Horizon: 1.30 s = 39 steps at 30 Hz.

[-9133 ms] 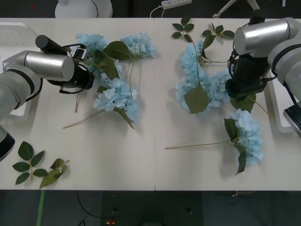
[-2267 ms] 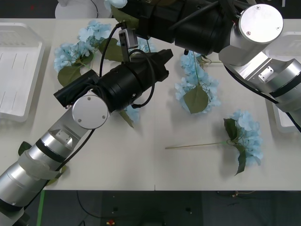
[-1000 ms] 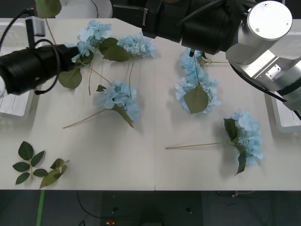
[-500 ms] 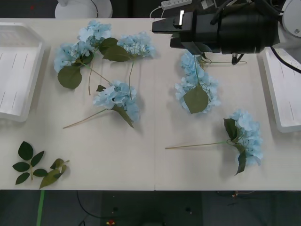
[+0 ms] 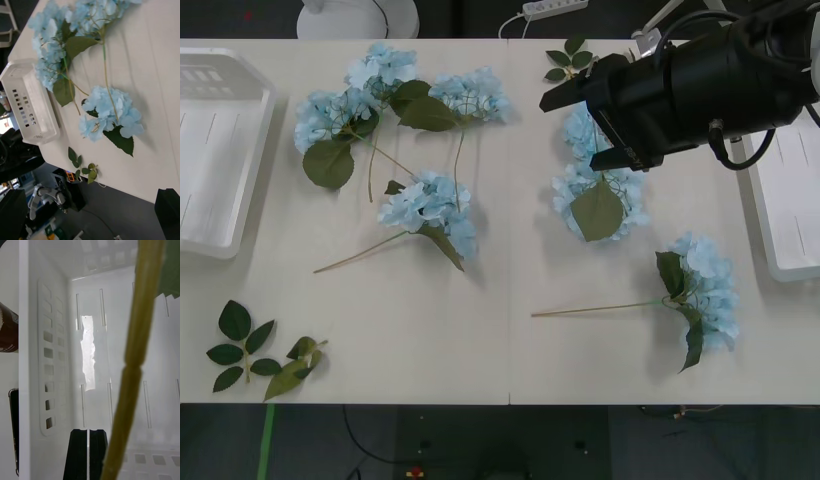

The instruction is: Place the red flowers into the right box and the blue flowers into the left box. If a person shows an open palm, hand one flower to the person first, then continue sorting.

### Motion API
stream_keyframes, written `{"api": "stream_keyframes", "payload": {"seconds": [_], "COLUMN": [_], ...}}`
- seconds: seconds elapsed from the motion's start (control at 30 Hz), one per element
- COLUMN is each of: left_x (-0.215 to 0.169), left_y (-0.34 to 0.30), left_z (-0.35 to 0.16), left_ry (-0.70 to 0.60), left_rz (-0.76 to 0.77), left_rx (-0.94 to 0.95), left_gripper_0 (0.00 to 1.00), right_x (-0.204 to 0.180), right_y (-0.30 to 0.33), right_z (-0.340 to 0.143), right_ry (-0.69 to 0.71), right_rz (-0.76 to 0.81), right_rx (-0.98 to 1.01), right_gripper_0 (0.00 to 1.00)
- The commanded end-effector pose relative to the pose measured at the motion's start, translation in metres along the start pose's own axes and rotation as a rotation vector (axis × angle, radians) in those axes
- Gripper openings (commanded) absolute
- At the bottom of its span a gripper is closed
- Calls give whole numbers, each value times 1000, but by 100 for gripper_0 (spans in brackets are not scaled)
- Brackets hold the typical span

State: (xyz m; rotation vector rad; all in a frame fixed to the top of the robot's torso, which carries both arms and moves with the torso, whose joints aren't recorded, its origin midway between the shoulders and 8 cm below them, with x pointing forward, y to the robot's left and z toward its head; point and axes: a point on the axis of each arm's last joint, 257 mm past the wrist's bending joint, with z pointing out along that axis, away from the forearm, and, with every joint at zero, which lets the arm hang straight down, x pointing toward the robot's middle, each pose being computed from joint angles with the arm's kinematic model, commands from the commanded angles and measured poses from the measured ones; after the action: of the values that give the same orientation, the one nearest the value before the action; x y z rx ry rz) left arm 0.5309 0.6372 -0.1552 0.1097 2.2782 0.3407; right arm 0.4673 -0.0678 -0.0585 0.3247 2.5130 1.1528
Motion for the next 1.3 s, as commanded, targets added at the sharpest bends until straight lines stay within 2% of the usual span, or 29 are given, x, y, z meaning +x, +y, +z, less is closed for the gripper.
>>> {"api": "stream_keyframes", "payload": {"seconds": [0.03, 0.07, 0.13, 0.2, 0.3, 0.43, 0.53, 0.73, 0.87, 0.93, 1.03, 1.2, 1.3], "left_x": [-27, -26, -25, -22, -25, -38, -60, -84, -98, -106, -124, -154, -158], "left_y": [28, 31, 40, 44, 40, 35, 2, -53, -72, -89, -124, -193, -241], "left_z": [-16, -15, -15, -13, -11, -21, -44, -70, -69, -64, -58, -45, -32], "left_ry": [-52, -64, -98, -119, -139, -162, -190, -210, -232, -221, -181, -102, -40], "left_rz": [14, 7, -1, -2, -12, -41, -144, -265, -317, -368, -538, -732, -768], "left_rx": [-61, -71, -98, -118, -112, -77, 90, 326, 382, 415, 496, 601, 632], "left_gripper_0": [19, 39, 73, 88, 99, 100, 100, 100, 100, 100, 100, 100, 100], "right_x": [8, 10, 14, 19, 20, 17, 21, 30, 33, 37, 43, 48, 53], "right_y": [-46, -56, -73, -88, -107, -128, -153, -179, -201, -211, -233, -247, -257], "right_z": [-9, -11, -11, -11, -10, -13, -13, -2, 2, 5, 12, 32, 36], "right_ry": [-56, -68, -87, -107, -163, -249, -309, -314, -317, -309, -317, -319, -321], "right_rz": [334, 389, 488, 571, 706, 797, 826, 860, 878, 833, 791, 826, 836], "right_rx": [154, 190, 239, 275, 288, 296, 326, 370, 432, 468, 522, 519, 519], "right_gripper_0": [100, 100, 100, 100, 100, 100, 100, 100, 100, 100, 100, 100, 100]}}
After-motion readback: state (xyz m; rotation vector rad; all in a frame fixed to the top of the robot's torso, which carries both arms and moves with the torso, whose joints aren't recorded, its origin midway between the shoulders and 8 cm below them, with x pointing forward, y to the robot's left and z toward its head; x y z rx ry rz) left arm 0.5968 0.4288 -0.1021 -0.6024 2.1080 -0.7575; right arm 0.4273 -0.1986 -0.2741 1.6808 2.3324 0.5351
